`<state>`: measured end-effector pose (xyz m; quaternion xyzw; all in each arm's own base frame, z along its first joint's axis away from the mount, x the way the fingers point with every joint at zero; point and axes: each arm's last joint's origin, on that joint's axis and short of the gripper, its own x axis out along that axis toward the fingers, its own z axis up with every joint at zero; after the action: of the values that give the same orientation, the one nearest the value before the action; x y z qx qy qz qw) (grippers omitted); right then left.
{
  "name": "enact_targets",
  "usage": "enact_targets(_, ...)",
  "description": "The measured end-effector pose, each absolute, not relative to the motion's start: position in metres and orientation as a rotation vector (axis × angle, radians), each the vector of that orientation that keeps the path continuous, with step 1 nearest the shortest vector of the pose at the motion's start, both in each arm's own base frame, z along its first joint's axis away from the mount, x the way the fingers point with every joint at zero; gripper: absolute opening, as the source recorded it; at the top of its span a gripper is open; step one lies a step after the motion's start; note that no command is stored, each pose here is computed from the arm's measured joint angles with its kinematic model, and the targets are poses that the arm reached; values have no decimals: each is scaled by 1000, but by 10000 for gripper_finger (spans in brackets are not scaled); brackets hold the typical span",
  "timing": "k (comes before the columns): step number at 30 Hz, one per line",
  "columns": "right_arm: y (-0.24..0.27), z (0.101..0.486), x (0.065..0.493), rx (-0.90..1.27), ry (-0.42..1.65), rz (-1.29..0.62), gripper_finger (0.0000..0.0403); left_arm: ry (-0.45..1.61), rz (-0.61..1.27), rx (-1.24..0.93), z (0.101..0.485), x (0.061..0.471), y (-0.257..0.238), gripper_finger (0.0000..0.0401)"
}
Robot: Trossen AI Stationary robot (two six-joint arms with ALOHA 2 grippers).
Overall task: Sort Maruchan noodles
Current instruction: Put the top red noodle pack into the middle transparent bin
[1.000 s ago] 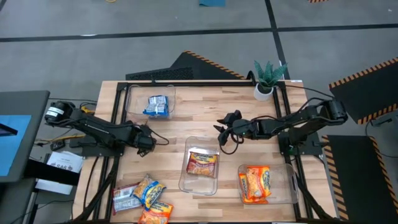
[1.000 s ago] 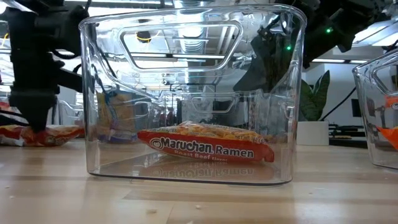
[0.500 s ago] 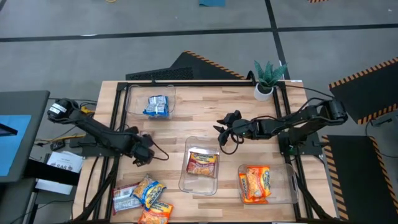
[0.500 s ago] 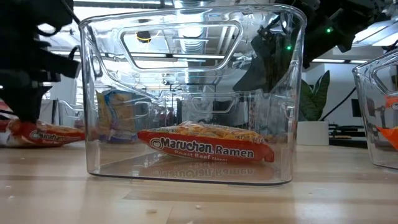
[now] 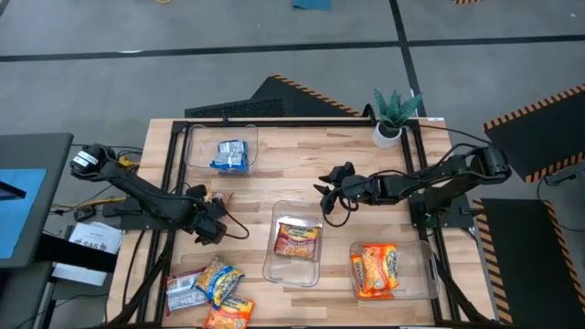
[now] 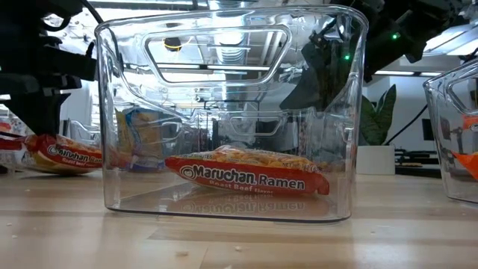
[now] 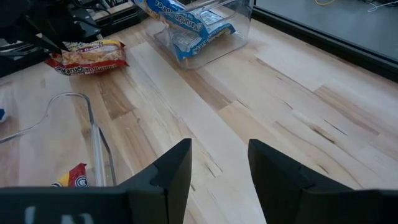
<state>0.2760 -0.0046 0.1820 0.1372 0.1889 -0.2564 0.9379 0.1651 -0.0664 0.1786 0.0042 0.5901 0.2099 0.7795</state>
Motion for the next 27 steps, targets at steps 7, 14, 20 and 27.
enact_targets(7,-5,182,276,280,386,-524,182,1274,448,26,179,165,-66,0)
enact_targets(14,-5,182,276,280,386,-523,182,1270,434,79,179,165,-66,0)
enact_targets(20,-4,182,276,281,387,-521,182,1259,432,116,180,165,-65,0)
enact_targets(27,-4,182,276,281,387,-521,182,1184,423,102,191,159,-64,0)
